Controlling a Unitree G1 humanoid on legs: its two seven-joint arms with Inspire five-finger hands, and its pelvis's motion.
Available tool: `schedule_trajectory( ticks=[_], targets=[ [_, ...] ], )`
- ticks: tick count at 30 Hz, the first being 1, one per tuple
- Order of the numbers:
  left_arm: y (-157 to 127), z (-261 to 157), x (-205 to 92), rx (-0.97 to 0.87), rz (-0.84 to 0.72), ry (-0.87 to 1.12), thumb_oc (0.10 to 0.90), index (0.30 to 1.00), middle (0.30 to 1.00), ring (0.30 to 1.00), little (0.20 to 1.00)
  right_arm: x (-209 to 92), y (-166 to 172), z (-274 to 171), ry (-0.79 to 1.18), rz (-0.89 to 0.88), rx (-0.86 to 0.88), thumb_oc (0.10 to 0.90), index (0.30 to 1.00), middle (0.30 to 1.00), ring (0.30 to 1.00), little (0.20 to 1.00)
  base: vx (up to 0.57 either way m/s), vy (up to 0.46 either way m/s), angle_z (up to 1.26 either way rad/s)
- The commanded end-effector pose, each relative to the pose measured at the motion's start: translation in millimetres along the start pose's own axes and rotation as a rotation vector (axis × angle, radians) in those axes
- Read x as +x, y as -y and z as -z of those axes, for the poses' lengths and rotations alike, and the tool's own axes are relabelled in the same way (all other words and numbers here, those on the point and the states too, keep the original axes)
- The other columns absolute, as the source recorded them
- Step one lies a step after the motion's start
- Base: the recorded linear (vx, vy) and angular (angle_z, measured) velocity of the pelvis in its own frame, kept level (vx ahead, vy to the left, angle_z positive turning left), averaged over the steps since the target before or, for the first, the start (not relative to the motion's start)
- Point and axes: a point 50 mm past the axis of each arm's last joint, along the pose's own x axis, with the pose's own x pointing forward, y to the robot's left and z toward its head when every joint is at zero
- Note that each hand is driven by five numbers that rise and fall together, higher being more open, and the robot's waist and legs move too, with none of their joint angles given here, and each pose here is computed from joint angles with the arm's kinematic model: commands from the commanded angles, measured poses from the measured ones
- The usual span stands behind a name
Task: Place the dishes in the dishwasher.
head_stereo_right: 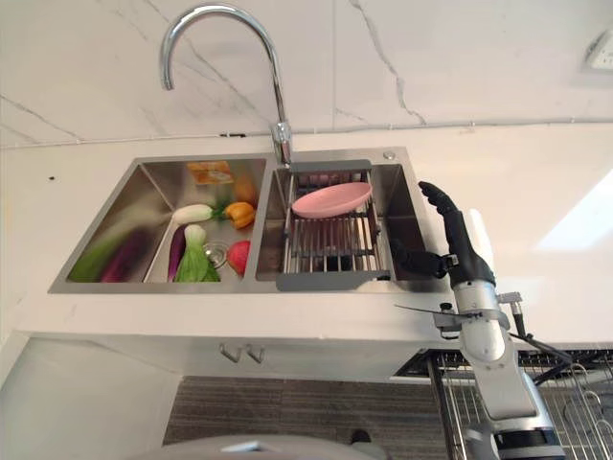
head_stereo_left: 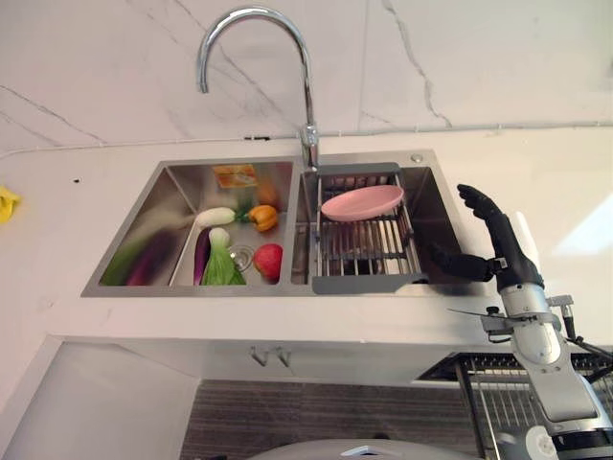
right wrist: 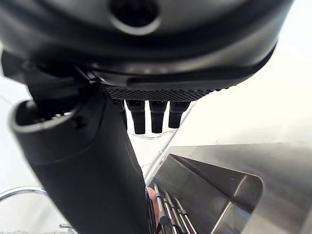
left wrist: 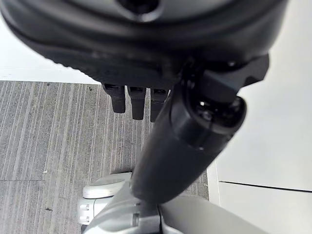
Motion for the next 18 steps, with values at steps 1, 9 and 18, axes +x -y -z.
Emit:
schedule_trajectory(
  ticks=[1,9,18],
  targets=[
    [-1,-13,2,0.092,0.024,0.028,0.8,0.9,0.9,0.9,0.9,34,31,-54,0.306,0.155,-0.089,0.8,0.9,0.9,0.9,0.9,0.0,-0.038,0.17],
    [-9,-5,3,0.119,0.012,0.013,0.8,0.9,0.9,0.9,0.9,74,47,-66,0.365,0.06,-0.443,0.8,0.9,0.9,0.9,0.9,0.02,-0.027,0.2],
    [-11,-2,3,0.098,0.029,0.01,0.8,0.9,0.9,0.9,0.9,96,33,-60,0.338,-0.107,-0.559,0.8,0.9,0.9,0.9,0.9,0.01,-0.001,0.1]
  ],
)
